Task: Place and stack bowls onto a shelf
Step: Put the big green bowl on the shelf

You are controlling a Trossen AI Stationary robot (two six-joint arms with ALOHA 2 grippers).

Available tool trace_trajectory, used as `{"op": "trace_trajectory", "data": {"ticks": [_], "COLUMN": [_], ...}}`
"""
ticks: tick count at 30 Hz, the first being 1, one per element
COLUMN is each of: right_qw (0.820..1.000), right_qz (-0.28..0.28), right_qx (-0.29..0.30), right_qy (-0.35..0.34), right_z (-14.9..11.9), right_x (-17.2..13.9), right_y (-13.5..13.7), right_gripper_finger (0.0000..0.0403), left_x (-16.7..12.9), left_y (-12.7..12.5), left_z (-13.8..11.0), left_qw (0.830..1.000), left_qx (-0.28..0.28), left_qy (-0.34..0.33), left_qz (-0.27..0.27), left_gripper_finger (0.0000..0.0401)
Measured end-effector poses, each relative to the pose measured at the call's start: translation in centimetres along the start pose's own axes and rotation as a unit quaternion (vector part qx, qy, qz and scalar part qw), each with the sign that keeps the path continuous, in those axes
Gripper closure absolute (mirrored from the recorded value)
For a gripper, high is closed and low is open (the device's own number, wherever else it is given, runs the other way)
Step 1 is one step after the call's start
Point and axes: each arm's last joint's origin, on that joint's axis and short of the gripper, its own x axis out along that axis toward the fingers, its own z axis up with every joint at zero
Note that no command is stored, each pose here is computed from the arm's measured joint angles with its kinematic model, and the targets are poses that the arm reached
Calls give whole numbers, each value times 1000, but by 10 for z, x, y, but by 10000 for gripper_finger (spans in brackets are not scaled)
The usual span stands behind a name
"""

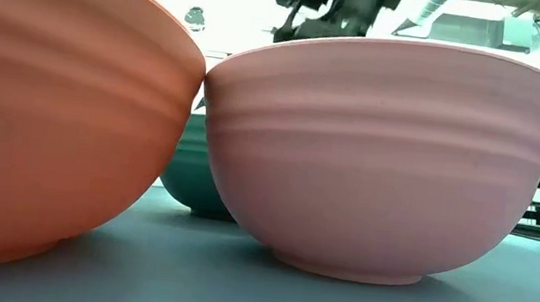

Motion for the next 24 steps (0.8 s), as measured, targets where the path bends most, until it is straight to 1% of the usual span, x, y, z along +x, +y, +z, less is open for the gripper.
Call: {"op": "trace_trajectory", "data": {"ticks": [3,6,9,15,17,20,22,24], "right_qw": [1000,999,1000,997,997,997,999,999], "right_qz": [16,20,24,41,42,33,27,25], "right_qx": [-12,-20,-17,-1,-5,-10,-11,-11], "right_qy": [20,17,-3,-72,-72,-69,-42,-35], "right_z": [-1,-1,2,12,11,12,8,8], "right_x": [15,17,11,-1,0,12,25,35], "right_y": [4,8,9,17,21,26,27,27], "right_gripper_finger": [278,278,278,278,278,278,278,278], "left_x": [0,0,0,0,0,1,1,1], "left_y": [0,0,0,0,0,0,1,1], "left_z": [0,0,0,0,0,-1,-1,-2], "left_qw": [1000,1000,1000,1000,1000,1000,1000,1000], "left_qx": [0,0,0,3,4,3,4,5], "left_qy": [0,0,0,0,1,3,5,7], "left_qz": [0,0,0,1,2,4,5,7], "left_gripper_finger": [192,192,192,192,192,192,192,192]}}
